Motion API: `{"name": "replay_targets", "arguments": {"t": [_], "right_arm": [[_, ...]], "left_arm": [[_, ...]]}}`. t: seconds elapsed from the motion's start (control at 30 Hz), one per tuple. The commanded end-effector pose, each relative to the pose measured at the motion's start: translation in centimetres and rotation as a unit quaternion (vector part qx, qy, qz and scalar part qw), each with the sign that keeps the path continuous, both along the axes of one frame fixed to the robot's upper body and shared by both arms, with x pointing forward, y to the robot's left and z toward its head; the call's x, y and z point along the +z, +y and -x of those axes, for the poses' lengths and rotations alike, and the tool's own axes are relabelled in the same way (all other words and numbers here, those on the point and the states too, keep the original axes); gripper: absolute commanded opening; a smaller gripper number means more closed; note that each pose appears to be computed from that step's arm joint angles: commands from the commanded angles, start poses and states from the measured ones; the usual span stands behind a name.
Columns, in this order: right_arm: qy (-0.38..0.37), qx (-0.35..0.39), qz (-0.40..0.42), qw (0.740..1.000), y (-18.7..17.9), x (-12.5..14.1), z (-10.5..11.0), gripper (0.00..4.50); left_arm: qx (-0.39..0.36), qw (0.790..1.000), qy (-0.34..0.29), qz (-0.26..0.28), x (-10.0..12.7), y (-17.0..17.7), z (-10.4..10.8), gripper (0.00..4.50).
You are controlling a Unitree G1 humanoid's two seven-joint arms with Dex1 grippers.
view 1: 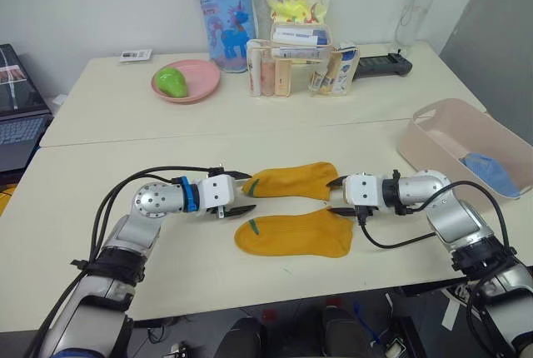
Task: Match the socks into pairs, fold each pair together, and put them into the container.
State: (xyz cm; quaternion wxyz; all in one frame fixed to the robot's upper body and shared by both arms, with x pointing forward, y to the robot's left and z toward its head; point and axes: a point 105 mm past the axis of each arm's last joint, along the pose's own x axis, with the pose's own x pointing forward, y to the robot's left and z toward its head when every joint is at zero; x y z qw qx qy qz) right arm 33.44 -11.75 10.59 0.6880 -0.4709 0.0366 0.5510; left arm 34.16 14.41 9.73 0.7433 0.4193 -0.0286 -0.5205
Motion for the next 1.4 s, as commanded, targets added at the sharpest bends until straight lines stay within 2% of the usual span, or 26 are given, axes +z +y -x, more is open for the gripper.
{"name": "replay_targets", "arguments": {"t": [0.03,0.3,0.53,0.73,0.83,1.03,1.27,1.4], "right_arm": [[-0.057,0.022,0.03,0.998,0.1,0.8,-1.0,2.85],[-0.102,0.049,0.049,0.992,-0.1,0.6,-1.8,2.85],[-0.113,0.058,0.04,0.991,-0.3,0.8,-1.7,2.85],[-0.063,0.053,0.053,0.995,-1.4,-0.4,-1.0,2.85],[-0.041,0.041,0.062,0.996,-1.6,-1.3,-0.9,2.26],[-0.065,0.032,0.059,0.996,-1.4,-0.8,-1.6,0.18],[-0.059,0.017,0.049,0.997,-2.0,-0.7,-1.7,0.09],[-0.046,0.006,0.012,0.999,-1.9,0.3,-1.6,0.09]], "left_arm": [[-0.025,0.999,-0.032,-0.027,-0.3,-0.5,-0.3,2.57],[-0.057,0.997,-0.034,-0.026,-0.5,-1.1,-0.2,0.02],[-0.05,0.998,-0.035,-0.008,-0.3,-1.1,-0.3,0.02],[-0.045,0.998,-0.036,-0.002,0.0,-1.0,-0.5,0.02],[-0.045,0.998,-0.033,-0.001,0.0,-1.0,-0.4,0.0],[-0.044,0.999,-0.031,-0.001,0.0,-0.9,-0.4,0.0],[-0.042,0.999,-0.028,0.002,0.0,-1.0,-0.4,0.0],[-0.039,0.999,-0.017,0.021,0.3,-1.1,-0.4,0.0]]}}
